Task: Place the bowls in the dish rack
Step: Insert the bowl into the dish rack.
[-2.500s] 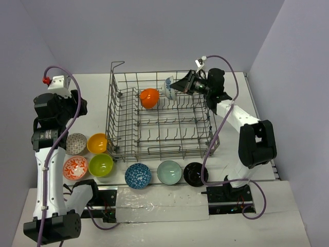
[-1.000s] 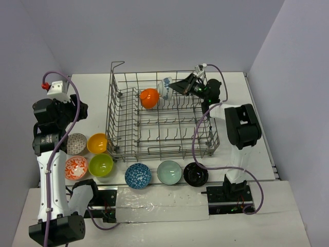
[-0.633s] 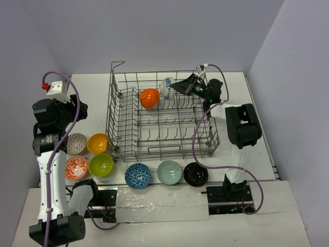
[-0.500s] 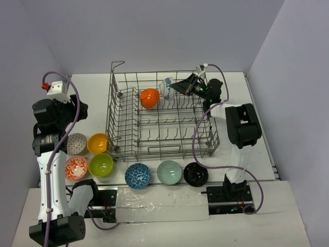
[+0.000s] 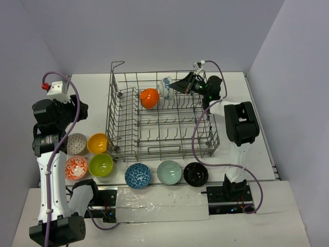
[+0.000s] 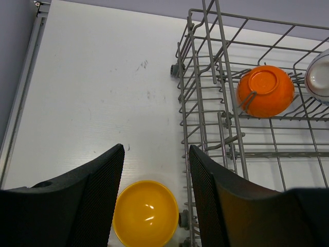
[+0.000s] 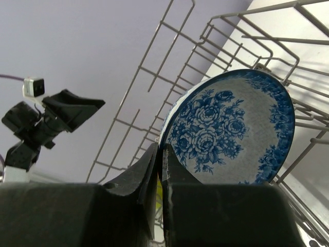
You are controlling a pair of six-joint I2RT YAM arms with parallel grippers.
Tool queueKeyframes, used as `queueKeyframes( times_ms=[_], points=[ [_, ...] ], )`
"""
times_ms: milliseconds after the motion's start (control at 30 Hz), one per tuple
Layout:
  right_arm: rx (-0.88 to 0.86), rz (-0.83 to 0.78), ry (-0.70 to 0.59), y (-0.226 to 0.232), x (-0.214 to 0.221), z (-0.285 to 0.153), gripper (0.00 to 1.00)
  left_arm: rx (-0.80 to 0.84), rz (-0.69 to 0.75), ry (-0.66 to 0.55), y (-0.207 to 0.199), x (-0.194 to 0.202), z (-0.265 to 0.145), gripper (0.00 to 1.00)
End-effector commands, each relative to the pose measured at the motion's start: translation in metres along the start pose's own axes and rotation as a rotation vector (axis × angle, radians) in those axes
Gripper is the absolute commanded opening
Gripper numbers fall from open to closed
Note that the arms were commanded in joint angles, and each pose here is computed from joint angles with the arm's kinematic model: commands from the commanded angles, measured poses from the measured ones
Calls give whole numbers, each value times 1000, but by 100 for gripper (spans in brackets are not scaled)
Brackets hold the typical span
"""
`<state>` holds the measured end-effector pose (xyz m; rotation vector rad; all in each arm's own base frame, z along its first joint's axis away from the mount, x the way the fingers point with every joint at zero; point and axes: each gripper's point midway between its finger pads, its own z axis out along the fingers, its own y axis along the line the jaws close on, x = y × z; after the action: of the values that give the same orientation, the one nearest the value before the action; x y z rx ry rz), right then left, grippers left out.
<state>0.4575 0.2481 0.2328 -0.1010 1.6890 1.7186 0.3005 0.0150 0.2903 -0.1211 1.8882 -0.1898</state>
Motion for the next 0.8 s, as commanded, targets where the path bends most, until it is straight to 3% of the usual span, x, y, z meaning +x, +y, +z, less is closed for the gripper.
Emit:
queueKeyframes(
  times_ms=[0,200,767],
  points=[
    [-76,-118,26,21,-13,1,0,23,6,-50,-4,-13,-2,59],
    [-87,-94,81,16,-9,3,0,23,6,-50,-4,-13,-2,59],
    [-14,-45,67,-9,-5,-9,0,33,7,-43,-6,-12,-1,59]
  ],
)
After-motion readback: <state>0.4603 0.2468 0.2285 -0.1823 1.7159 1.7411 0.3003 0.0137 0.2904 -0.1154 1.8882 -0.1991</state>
